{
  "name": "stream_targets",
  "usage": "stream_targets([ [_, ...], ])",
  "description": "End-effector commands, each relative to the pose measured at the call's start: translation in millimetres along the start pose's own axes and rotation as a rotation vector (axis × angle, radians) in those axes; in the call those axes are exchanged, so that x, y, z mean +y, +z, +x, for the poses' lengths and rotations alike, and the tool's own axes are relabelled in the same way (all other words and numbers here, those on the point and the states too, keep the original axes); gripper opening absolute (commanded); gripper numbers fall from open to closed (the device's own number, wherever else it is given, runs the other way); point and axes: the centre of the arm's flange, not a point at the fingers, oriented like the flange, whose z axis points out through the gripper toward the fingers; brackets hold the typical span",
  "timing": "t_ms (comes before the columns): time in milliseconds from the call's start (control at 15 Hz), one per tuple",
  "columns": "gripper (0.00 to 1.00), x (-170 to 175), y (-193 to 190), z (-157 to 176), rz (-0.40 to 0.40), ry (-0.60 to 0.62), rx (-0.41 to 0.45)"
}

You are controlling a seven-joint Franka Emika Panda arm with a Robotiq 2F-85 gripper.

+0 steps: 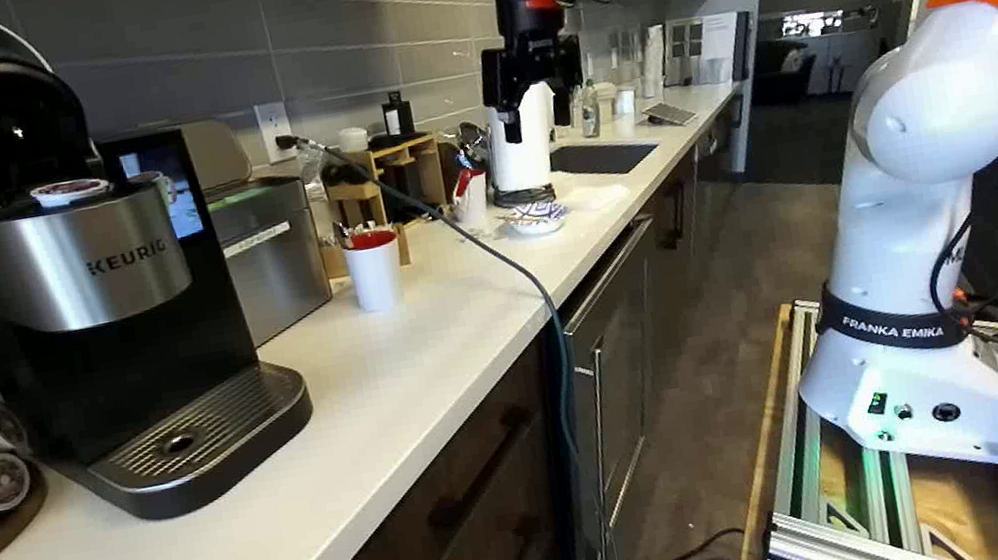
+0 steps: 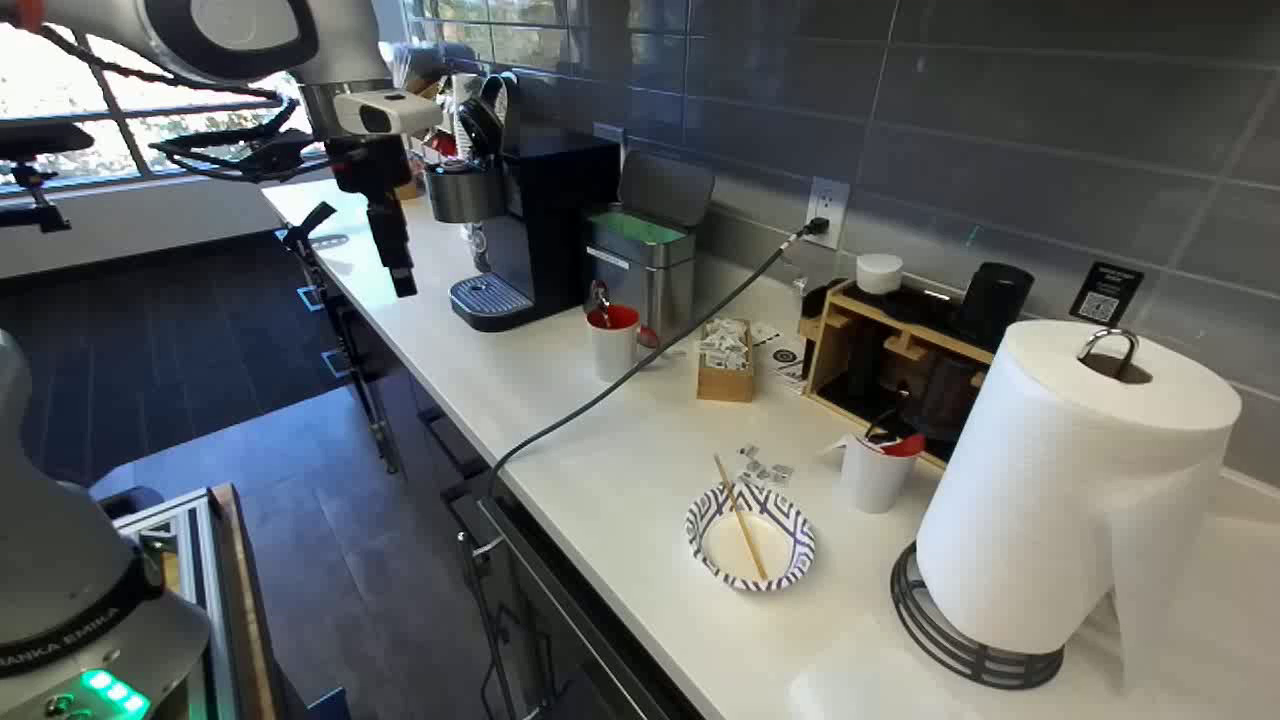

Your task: Pick up the cup and put it on the counter

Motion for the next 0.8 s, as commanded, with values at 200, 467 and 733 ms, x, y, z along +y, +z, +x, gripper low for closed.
stream_targets([
  [200,1.0,0.0,-0.1,0.0,0.0,0.0,0.0],
  [467,1.0,0.0,-0.2,0.1,0.0,0.0,0.0],
  [733,1.0,-0.5,-5.0,5.3,0.006,0.023,0.017],
])
